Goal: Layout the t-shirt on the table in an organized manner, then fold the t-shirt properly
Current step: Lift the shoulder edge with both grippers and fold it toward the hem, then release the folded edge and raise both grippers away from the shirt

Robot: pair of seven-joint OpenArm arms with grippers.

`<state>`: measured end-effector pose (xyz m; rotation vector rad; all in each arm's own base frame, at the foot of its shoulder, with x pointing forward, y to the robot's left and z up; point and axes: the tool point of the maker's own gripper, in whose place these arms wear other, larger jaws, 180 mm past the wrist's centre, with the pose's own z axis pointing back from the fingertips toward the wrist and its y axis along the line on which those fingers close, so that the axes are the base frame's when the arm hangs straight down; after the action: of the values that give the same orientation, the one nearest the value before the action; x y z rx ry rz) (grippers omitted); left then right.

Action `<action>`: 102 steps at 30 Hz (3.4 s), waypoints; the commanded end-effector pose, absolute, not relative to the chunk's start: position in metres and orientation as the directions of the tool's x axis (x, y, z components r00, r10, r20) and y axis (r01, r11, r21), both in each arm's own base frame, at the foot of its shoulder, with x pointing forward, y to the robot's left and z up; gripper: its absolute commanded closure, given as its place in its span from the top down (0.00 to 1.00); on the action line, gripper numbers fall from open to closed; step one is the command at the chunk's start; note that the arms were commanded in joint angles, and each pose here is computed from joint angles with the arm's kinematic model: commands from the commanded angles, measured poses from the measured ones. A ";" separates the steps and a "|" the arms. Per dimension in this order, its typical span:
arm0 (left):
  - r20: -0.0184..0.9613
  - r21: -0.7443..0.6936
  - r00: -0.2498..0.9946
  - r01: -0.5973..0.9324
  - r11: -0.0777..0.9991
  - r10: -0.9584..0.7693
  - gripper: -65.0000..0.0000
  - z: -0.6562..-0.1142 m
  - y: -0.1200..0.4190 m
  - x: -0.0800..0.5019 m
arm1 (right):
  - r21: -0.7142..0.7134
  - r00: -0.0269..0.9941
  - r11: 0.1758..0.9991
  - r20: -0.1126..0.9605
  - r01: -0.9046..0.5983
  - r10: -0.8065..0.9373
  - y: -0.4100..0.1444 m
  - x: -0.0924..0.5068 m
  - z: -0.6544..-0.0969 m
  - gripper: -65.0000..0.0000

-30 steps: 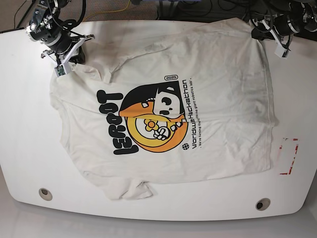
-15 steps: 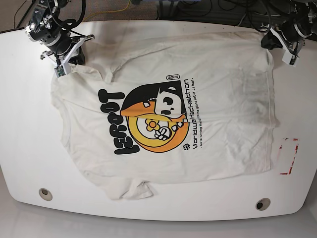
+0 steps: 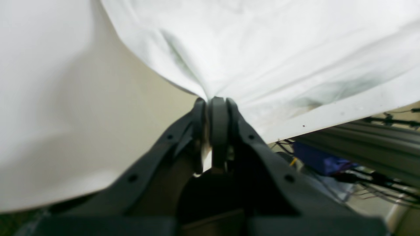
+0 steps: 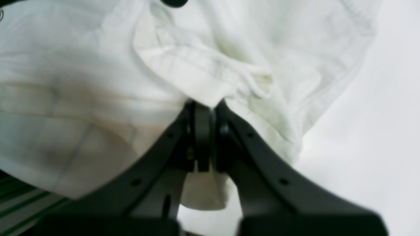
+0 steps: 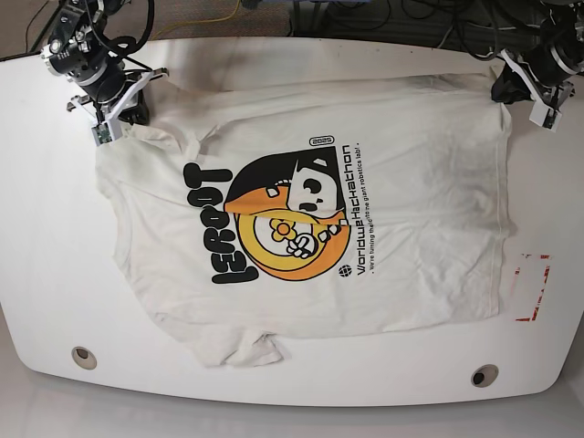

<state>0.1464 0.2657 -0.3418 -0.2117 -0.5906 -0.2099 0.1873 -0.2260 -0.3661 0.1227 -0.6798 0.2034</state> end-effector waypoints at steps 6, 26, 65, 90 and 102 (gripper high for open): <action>0.566 -0.094 0.795 0.325 0.941 -0.218 0.00 -0.333 0.264 0.164 | 0.017 0.692 0.972 0.706 -0.233 0.154 -0.228 0.213 -0.344 0.00; 0.649 0.001 0.705 0.376 0.927 -0.286 0.01 -0.296 0.263 0.243 | 0.006 0.617 0.974 0.774 -0.228 0.140 -0.231 0.256 -0.324 0.00; 0.531 -0.244 0.847 0.159 0.957 -0.005 0.01 -0.359 0.302 0.307 | 0.082 0.626 0.965 0.774 -0.250 0.096 -0.241 0.320 -0.338 0.00; 0.564 -0.302 0.825 0.155 0.940 0.045 0.49 -0.347 0.297 0.341 | 0.071 0.607 0.963 0.788 -0.260 0.106 -0.255 0.352 -0.328 0.64; 0.642 -0.251 0.766 0.175 0.952 0.029 0.49 -0.311 0.308 0.363 | -0.068 0.546 0.956 0.808 -0.287 0.221 -0.263 0.344 -0.292 0.98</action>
<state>0.3490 0.2932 -0.3415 -0.3514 -0.6113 -0.0628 0.3423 -0.2590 -0.3119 0.1097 -0.9008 0.2731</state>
